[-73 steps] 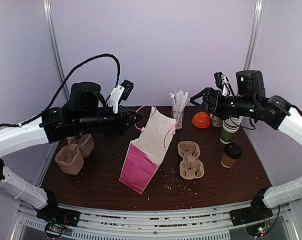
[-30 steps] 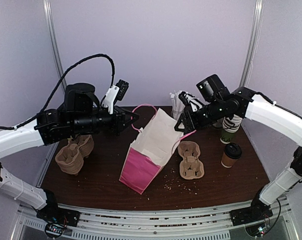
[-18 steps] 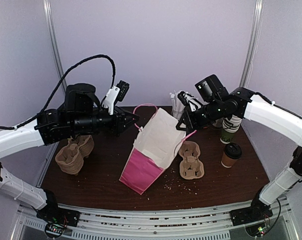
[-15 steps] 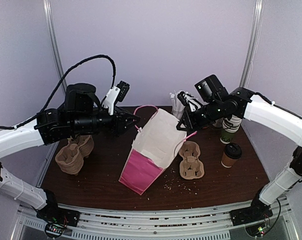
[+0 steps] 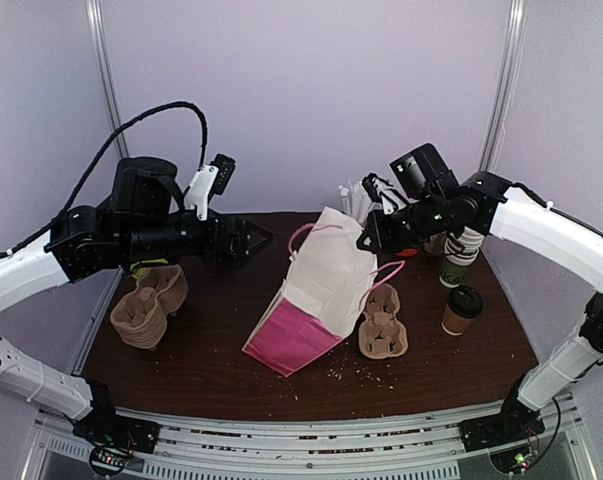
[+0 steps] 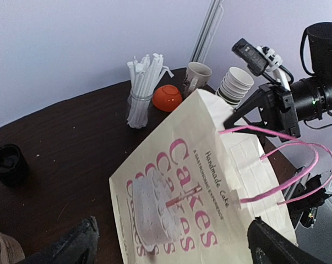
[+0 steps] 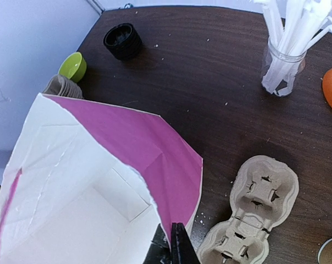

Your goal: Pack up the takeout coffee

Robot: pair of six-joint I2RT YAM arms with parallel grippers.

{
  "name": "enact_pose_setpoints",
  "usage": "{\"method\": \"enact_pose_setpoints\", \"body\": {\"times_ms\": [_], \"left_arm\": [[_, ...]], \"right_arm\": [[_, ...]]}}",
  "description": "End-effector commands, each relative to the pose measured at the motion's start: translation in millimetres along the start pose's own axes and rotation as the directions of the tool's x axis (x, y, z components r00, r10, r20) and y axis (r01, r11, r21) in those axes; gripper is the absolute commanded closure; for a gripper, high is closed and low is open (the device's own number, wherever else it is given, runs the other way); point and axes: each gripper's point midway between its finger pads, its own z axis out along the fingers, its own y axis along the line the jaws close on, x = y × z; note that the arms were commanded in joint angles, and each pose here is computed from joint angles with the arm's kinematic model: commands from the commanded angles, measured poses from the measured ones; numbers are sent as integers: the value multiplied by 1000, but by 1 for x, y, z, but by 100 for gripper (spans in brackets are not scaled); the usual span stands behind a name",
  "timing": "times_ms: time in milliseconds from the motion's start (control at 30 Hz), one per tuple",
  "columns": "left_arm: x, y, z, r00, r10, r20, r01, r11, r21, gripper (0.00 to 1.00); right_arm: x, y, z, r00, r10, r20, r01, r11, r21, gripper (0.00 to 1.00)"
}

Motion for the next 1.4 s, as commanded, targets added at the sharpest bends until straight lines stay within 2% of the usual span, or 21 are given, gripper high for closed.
{"method": "enact_pose_setpoints", "body": {"times_ms": [0, 167, 367, 500, 833, 1067, 1233, 1367], "left_arm": [[-5, 11, -22, 989, -147, 22, 148, 988, -50, 2], [13, 6, -19, 975, -219, -35, 217, 975, -52, 2], [25, -37, -2, 978, -180, -101, 180, 984, -17, 3], [39, -52, 17, 974, -162, -161, 153, 986, -66, 6], [41, -37, 31, 974, -132, -185, 86, 969, -234, 24], [40, -40, 39, 973, -109, -204, 59, 969, -240, 42], [46, -36, 42, 969, -95, -227, 32, 963, -267, 47], [48, -35, 44, 967, -80, -243, 9, 960, -279, 54]], "right_arm": [[-39, -1, -21, 985, 81, 154, -89, 995, 47, 100], [-47, -1, -13, 974, 142, 177, -153, 987, 49, 100], [-53, -9, -11, 954, 204, 220, -225, 972, 75, 100], [-55, -9, -7, 944, 239, 229, -260, 963, 67, 100], [-55, -4, -2, 940, 254, 229, -272, 961, 49, 100], [-53, -4, 1, 940, 259, 223, -275, 961, 41, 100], [-53, -1, 1, 941, 256, 220, -270, 962, 36, 100], [-53, -1, 2, 942, 257, 217, -270, 962, 34, 100]]}}
